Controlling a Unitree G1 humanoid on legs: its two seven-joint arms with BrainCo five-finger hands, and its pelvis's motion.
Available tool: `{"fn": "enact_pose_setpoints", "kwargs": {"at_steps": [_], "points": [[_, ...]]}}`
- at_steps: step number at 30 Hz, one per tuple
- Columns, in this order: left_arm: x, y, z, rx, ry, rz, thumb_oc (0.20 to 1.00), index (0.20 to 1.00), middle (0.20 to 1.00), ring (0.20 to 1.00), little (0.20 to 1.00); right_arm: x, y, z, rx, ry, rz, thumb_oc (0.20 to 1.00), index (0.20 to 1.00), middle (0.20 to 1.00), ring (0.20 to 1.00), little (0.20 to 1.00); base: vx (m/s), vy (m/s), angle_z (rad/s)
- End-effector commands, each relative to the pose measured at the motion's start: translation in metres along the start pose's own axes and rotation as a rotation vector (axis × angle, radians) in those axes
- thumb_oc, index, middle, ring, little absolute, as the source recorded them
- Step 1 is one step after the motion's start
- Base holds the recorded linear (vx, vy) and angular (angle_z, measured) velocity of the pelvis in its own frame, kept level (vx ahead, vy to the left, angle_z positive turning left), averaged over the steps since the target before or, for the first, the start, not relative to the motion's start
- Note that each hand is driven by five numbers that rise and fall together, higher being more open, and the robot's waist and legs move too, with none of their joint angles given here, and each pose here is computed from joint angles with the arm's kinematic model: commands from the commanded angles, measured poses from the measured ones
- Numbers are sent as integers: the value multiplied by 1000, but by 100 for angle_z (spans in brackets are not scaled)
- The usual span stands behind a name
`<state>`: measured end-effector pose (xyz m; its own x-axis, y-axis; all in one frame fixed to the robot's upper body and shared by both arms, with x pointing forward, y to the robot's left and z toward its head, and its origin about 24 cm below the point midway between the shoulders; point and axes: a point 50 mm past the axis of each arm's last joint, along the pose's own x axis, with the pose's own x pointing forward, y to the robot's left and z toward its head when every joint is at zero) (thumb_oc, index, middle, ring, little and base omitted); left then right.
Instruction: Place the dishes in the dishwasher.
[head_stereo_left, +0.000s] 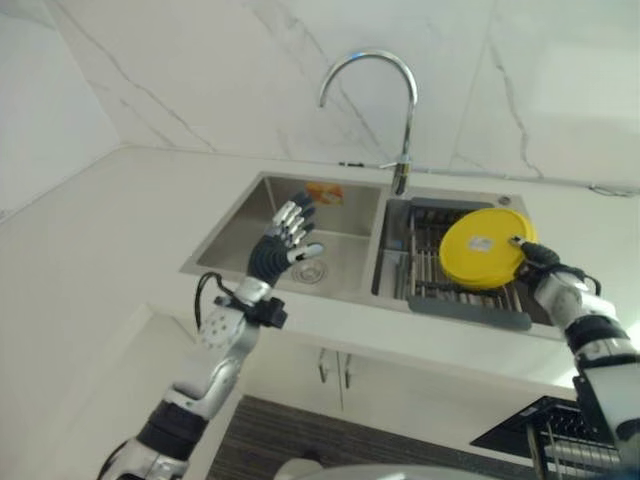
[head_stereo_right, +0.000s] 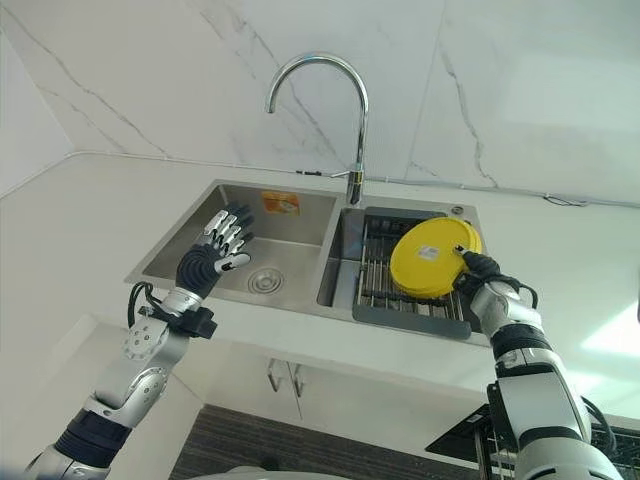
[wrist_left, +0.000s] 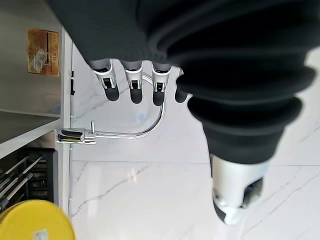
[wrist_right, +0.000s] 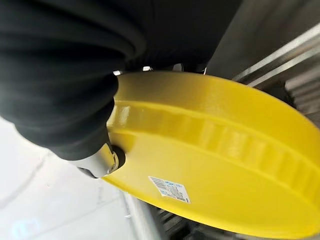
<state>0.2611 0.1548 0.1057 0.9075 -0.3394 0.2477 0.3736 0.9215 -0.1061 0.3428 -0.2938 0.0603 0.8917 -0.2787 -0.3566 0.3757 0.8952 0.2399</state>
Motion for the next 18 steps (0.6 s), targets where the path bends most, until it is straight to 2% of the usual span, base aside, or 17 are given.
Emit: {"fn": "enact_pose_setpoints", "kwargs": {"at_steps": [1, 4, 7, 11, 14, 18], "points": [[8, -2, 23, 1, -127, -48, 1000, 1000, 1000, 1000, 1000, -7, 36, 69, 190, -312, 136, 200, 200, 200, 200, 200, -27, -145, 1], [4, 0, 24, 7, -133, -29, 1000, 1000, 1000, 1000, 1000, -21, 50, 63, 327, -362, 235, 200, 200, 200, 200, 200, -25, -179, -1], [-11, 6, 22, 21, -130, 30, 1000, 1000, 1000, 1000, 1000, -58, 68, 53, 493, -441, 412, 200, 200, 200, 200, 200, -19, -185, -8], [-21, 10, 22, 5, -163, 71, 1000, 1000, 1000, 1000, 1000, -86, 72, 44, 553, -490, 524, 200, 200, 200, 200, 200, -131, -74, -15], [-30, 9, 25, -11, -224, 107, 1000, 1000, 1000, 1000, 1000, -103, 73, 37, 610, -497, 614, 200, 200, 200, 200, 200, -240, 112, -11], [-32, 8, 35, 2, -307, 152, 1000, 1000, 1000, 1000, 1000, -121, 72, 43, 664, -596, 660, 200, 200, 200, 200, 200, -233, 343, -107]]}}
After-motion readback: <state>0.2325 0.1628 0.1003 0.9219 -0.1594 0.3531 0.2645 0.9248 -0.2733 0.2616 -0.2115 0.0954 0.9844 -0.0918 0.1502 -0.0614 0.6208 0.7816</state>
